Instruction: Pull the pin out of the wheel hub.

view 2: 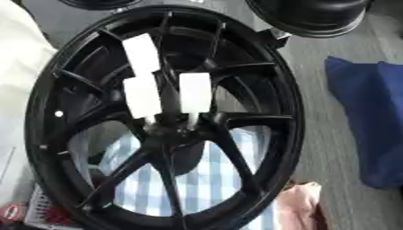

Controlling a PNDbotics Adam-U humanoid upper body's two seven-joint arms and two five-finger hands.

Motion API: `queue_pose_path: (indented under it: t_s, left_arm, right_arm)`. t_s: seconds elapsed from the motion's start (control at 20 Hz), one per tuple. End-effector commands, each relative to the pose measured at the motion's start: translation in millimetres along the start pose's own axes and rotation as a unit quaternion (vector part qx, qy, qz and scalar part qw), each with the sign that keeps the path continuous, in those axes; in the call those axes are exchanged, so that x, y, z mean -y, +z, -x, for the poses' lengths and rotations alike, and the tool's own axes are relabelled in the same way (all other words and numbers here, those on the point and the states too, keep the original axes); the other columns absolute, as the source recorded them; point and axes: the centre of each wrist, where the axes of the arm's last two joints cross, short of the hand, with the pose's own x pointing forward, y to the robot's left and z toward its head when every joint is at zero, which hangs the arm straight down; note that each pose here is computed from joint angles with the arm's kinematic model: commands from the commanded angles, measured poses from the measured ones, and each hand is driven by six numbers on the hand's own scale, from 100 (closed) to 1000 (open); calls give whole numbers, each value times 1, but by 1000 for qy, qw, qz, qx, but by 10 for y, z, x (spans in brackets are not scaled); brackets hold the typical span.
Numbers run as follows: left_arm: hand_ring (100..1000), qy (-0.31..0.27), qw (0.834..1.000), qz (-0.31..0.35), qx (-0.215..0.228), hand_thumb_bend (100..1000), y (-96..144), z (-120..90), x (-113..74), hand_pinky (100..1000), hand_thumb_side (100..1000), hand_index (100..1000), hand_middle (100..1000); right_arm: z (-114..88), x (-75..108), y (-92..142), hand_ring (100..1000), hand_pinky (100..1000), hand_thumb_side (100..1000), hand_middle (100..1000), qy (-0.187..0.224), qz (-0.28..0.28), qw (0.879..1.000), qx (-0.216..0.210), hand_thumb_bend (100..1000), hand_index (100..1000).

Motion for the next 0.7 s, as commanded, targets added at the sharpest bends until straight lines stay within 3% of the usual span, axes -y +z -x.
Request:
queue_pose_path:
  t_s: [0.05, 0.25, 0.4, 0.7]
  left_arm:
    - [802, -2, 1000, 2, 16, 100, -36, -84, -20, 683, 787, 748, 704]
    - [802, -1, 1000, 4, 18, 100, -39, -91, -13, 682, 786, 747, 704]
    - [802, 0, 1000, 5, 19, 100, -40, -95, -7, 682, 785, 747, 704]
    - [802, 3, 1000, 8, 21, 100, -45, -101, 7, 682, 784, 747, 704]
  right_arm:
    - [-193, 20, -23, 776, 824, 632, 770, -8, -16, 999, 43, 100, 783]
    - [-402, -78, 32, 726, 817, 644, 719, -43, -55, 994, 89, 100, 738]
    - [-580, -196, 105, 710, 806, 670, 704, -91, -101, 984, 116, 100, 726]
    - [-782, -392, 156, 707, 802, 679, 701, -143, -157, 968, 134, 100, 724]
